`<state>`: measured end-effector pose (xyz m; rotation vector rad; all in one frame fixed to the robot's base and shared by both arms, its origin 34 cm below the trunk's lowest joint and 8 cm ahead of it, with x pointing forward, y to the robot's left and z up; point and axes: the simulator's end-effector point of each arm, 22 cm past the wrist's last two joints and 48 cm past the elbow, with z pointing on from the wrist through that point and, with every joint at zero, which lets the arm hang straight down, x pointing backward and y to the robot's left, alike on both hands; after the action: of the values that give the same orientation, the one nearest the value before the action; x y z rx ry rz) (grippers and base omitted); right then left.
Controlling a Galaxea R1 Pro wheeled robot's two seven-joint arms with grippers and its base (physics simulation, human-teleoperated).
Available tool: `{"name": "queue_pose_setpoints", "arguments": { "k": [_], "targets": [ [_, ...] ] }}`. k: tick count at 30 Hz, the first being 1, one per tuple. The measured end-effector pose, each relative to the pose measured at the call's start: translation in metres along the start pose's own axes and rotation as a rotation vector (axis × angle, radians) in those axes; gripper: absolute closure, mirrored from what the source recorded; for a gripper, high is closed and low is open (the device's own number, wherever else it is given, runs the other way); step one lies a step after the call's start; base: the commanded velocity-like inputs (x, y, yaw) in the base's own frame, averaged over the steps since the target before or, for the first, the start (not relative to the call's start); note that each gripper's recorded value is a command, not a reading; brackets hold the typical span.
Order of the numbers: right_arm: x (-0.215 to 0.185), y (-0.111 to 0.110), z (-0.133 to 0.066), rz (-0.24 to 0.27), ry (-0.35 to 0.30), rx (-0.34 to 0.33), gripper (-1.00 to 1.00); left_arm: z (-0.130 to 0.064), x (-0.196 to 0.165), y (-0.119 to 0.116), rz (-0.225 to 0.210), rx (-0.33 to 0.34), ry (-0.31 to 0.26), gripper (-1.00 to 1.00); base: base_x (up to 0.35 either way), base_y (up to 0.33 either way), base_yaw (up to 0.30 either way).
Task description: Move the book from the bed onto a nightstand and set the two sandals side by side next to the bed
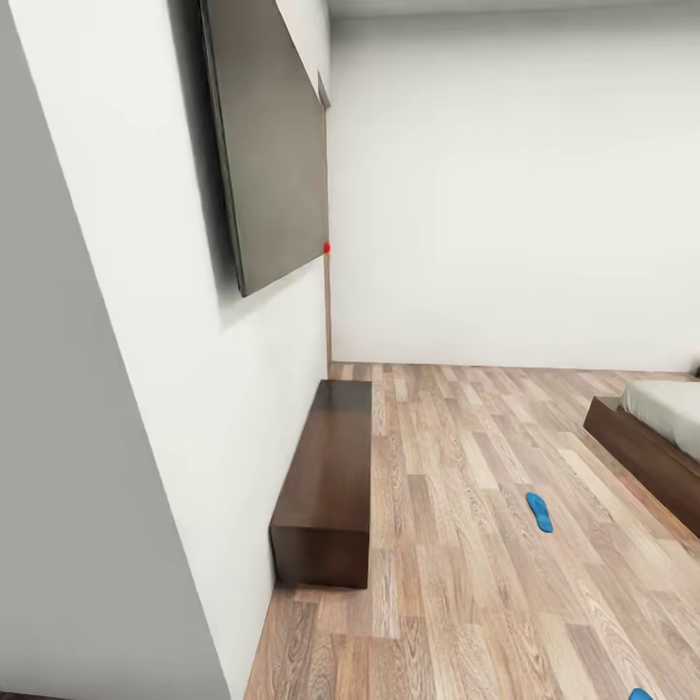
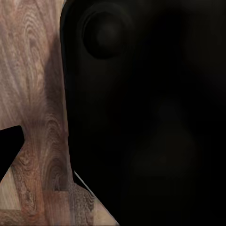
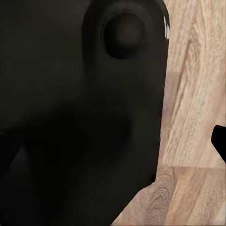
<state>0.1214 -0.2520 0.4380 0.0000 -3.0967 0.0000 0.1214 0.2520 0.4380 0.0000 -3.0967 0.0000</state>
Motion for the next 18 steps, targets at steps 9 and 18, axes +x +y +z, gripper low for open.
{"name": "queue_pose_setpoints", "arguments": {
  "k": [9,18],
  "targets": [
    [-0.055,0.008,-0.002,0.004,-0.056,-0.009,-1.00,-0.002,-0.054,-0.003,-0.048,-0.009,-0.055,-1.00,0.000,0.000,0.000],
    [-0.108,0.008,-0.008,0.003,-0.109,-0.009,-1.00,-0.006,-0.089,-0.004,-0.093,0.000,-0.083,-1.00,0.000,0.000,0.000]
  ]
}}
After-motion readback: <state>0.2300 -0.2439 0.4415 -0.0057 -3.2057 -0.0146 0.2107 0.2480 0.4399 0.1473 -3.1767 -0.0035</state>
